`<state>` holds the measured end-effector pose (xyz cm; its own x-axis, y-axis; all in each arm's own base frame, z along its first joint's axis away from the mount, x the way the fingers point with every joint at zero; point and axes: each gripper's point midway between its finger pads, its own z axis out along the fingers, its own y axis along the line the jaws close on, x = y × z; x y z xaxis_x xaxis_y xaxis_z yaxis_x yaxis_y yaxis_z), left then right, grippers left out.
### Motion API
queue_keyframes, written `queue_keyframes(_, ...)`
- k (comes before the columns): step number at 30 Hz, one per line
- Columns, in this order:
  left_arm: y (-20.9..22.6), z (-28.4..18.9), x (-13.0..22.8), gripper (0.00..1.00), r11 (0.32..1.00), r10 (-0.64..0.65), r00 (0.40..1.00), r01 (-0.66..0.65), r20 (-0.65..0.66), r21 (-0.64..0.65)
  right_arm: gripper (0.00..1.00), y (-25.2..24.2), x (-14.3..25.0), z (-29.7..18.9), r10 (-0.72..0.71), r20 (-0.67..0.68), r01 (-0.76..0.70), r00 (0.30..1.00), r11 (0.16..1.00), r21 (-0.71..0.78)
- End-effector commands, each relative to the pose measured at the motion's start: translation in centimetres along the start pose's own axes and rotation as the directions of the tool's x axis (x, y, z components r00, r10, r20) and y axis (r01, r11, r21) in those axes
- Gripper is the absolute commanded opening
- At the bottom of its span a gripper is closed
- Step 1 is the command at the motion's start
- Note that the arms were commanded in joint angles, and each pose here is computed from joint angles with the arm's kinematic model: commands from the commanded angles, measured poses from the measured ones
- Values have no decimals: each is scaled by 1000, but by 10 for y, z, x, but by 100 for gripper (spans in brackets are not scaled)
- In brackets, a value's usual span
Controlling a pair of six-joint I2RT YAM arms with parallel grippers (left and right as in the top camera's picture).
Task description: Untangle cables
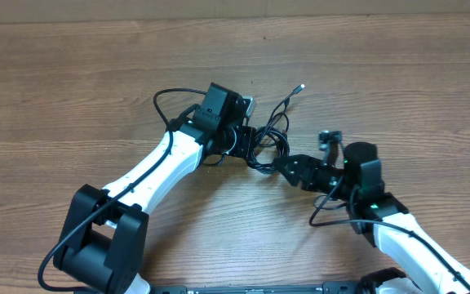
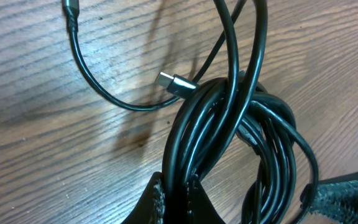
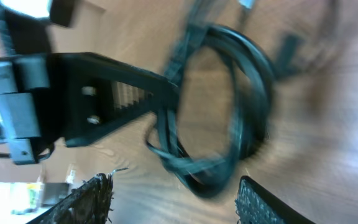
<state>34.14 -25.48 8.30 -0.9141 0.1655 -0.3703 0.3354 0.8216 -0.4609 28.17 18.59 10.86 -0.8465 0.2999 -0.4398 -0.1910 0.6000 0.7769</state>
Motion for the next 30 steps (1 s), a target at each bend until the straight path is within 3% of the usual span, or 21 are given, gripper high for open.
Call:
queue_keyframes(1, -14, -10, -4, 4, 998, 34, 999, -34, 11, 43, 63, 7, -23, 3, -123, 92, 116, 988, 990, 77)
queue_keyframes(11, 12, -11, -8, 4, 993, 42, 999, -38, 35, -108, 60, 15, -56, -20, -296, 51, 240, 954, 853, 464)
queue_keyframes(18, 19, -10, -8, 4, 981, 58, 997, -48, 47, -187, 56, 35, -27, 1, -254, -82, 267, 964, 912, 313)
queue_keyframes(27, 5, -5, -2, 4, 982, 85, 996, -78, 31, -174, 40, 4, -2, 43, -220, -223, 278, 950, 919, 280)
queue_keyframes(30, 5, -5, -1, 4, 983, 73, 997, -67, 27, -173, 40, -2, -2, 45, -198, -222, 259, 955, 920, 294)
